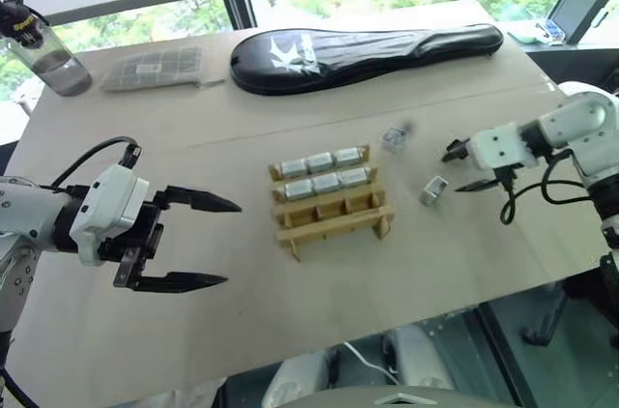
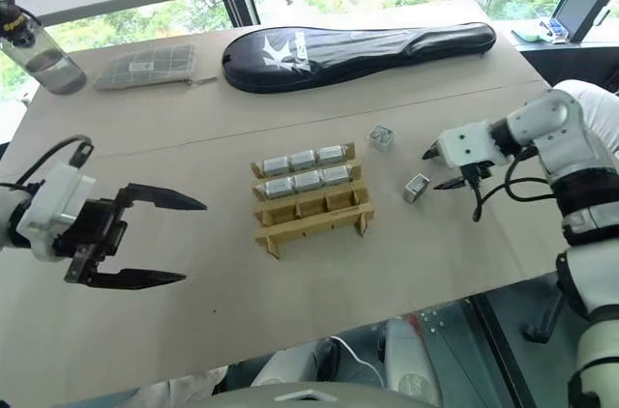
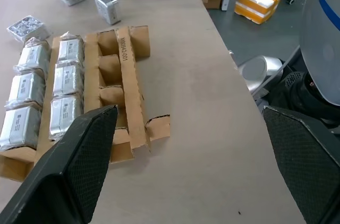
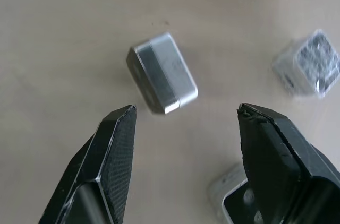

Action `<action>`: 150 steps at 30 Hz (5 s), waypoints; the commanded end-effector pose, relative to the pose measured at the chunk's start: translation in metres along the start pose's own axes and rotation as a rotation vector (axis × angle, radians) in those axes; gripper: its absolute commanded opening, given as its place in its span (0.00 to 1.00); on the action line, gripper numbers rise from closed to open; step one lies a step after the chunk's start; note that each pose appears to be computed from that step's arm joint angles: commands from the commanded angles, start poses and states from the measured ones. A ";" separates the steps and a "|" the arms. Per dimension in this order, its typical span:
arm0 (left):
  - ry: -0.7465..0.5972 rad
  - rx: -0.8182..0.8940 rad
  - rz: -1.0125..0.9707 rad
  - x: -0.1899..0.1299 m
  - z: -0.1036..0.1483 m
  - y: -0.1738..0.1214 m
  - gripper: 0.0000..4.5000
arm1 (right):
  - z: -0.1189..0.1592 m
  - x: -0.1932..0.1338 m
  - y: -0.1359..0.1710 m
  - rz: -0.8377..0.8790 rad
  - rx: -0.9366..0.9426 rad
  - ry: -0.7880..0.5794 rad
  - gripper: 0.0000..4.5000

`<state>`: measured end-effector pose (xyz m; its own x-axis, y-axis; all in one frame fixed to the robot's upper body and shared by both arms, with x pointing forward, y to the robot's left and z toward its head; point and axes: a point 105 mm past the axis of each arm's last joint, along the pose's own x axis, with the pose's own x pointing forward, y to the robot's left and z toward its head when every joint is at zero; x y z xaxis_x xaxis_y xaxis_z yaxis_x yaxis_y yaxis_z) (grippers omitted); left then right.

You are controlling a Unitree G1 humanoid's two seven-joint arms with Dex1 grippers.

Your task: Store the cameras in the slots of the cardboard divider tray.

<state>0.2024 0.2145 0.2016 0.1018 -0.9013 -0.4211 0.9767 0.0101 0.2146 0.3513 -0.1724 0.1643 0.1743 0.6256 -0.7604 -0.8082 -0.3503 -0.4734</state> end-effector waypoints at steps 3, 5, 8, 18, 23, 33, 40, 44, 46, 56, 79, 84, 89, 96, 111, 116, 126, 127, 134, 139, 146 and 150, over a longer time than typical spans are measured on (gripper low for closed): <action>-0.006 -0.005 0.047 -0.005 -0.005 0.000 1.00 | 0.015 0.006 -0.001 0.131 -0.100 0.028 0.66; -0.033 -0.012 0.087 -0.007 -0.004 0.002 1.00 | 0.018 0.010 -0.004 0.166 -0.144 0.054 0.66; -0.044 -0.018 0.124 -0.010 -0.004 0.002 1.00 | 0.017 0.012 -0.005 0.212 -0.154 0.095 0.66; -0.053 -0.045 0.185 -0.013 -0.007 -0.009 1.00 | 0.013 0.020 -0.003 0.328 -0.172 0.168 0.66; -0.053 -0.050 0.210 -0.014 -0.009 -0.013 1.00 | 0.012 0.023 -0.004 0.347 -0.169 0.179 0.55; -0.051 -0.081 0.269 -0.019 -0.018 -0.013 1.00 | 0.078 0.010 -0.041 0.199 -0.215 -0.002 0.16; -0.069 -0.082 0.285 -0.019 -0.023 -0.005 1.00 | 0.172 0.001 -0.092 -0.151 -0.179 -0.281 0.16; -0.066 -0.082 0.290 -0.022 -0.027 0.001 1.00 | 0.186 0.022 -0.102 -0.164 -0.004 -0.231 0.16; -0.067 -0.082 0.289 -0.021 -0.028 0.004 1.00 | 0.191 0.034 -0.110 -0.195 0.027 -0.178 0.16; -0.066 -0.078 0.287 -0.022 -0.031 0.011 1.00 | 0.186 0.093 -0.084 0.056 0.260 -0.018 0.16; -0.041 -0.088 0.278 -0.016 -0.040 0.011 1.00 | 0.206 0.138 -0.038 0.156 0.300 0.098 0.16; -0.045 -0.088 0.278 -0.016 -0.039 0.012 1.00 | 0.198 0.139 -0.043 0.149 0.298 0.124 0.16; -0.042 -0.088 0.281 -0.016 -0.039 0.012 1.00 | 0.201 0.144 -0.039 0.162 0.274 0.128 0.16; -0.043 -0.087 0.280 -0.017 -0.038 0.013 1.00 | 0.204 0.146 -0.037 0.161 0.225 0.124 0.48; -0.073 -0.096 0.260 -0.008 -0.041 0.018 1.00 | 0.162 0.014 -0.051 -0.080 0.513 -0.218 0.68; -0.121 -0.076 0.249 0.001 -0.037 0.027 1.00 | 0.063 -0.026 -0.036 -0.372 0.688 -0.082 0.68; -0.119 -0.086 0.253 0.001 -0.039 0.023 1.00 | -0.051 -0.044 -0.011 -0.669 0.932 0.049 0.68; -0.118 -0.088 0.255 0.000 -0.039 0.022 1.00 | -0.052 -0.039 -0.007 -0.655 0.902 0.028 0.68; -0.113 -0.083 0.268 -0.002 -0.039 0.023 1.00 | -0.070 -0.023 0.003 -0.669 0.920 -0.059 0.81; -0.100 -0.080 0.277 -0.006 -0.037 0.023 1.00 | -0.071 -0.021 -0.006 -0.676 0.929 -0.095 1.00; -0.097 -0.075 0.278 -0.006 -0.037 0.024 1.00 | -0.073 -0.010 -0.015 -0.650 0.992 -0.145 1.00; -0.093 -0.072 0.279 -0.008 -0.036 0.025 1.00 | -0.077 -0.005 -0.023 -0.655 1.034 -0.161 1.00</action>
<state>0.2334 0.2358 0.1672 0.3464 -0.8981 -0.2710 0.9330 0.2999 0.1988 0.4066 -0.2206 0.1313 0.6800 0.5765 -0.4531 -0.6797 0.7274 -0.0944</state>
